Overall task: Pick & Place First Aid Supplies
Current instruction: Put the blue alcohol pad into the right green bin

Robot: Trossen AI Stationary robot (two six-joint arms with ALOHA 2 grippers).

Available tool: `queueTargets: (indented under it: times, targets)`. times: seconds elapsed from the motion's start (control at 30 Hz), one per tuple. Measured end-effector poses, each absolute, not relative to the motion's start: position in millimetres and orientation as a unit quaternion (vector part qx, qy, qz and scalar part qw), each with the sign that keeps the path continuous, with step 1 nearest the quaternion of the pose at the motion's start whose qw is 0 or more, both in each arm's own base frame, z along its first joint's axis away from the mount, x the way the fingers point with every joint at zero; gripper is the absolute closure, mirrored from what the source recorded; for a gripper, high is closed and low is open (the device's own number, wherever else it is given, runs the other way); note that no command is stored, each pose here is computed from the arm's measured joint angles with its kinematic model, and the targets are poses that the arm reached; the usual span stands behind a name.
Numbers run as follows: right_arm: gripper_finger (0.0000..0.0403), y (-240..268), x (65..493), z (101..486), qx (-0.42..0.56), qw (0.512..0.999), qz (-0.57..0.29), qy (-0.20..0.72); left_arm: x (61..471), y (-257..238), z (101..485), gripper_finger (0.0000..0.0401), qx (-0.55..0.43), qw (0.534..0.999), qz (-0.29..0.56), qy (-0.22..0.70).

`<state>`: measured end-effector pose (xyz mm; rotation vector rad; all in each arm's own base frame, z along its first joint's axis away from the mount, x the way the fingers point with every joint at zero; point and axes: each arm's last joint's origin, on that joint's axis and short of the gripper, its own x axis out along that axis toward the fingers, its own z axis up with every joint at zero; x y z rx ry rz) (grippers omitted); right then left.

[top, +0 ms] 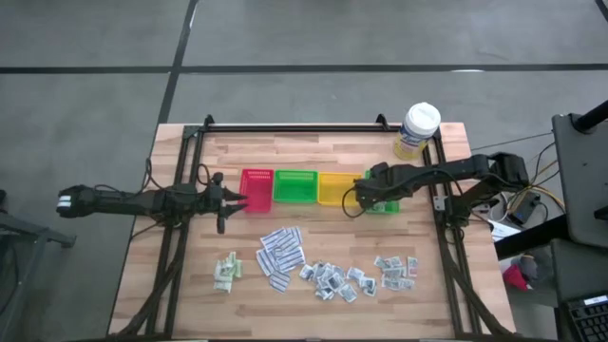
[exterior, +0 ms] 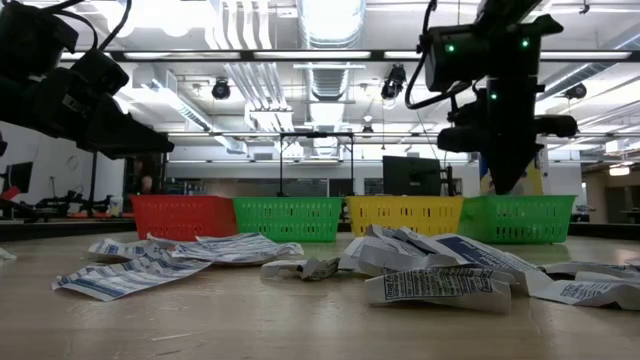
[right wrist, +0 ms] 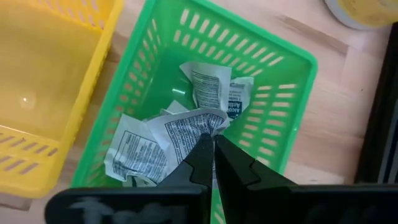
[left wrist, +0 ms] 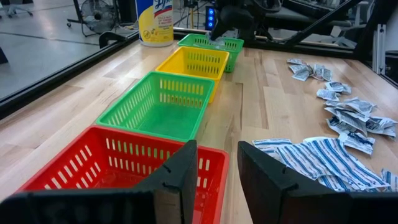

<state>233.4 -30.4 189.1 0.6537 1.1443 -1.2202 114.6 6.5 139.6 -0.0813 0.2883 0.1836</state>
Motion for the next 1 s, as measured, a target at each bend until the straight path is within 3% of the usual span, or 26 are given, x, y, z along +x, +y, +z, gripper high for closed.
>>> queueTargets:
  times: [0.27,0.7,1.0]
  targets:
    - [0.0389,-31,235,180,0.271,0.647,-0.507,0.5,115,6,140,0.0288,-0.041,0.985,0.091,0.143]
    - [0.0304,-30,233,180,0.24,0.655,-0.485,0.526,115,6,140,0.0288,-0.042,0.985,0.091,0.143]
    - [0.0276,-30,240,207,0.237,0.668,-0.457,0.537,115,6,140,0.0288,-0.042,0.985,0.091,0.142]
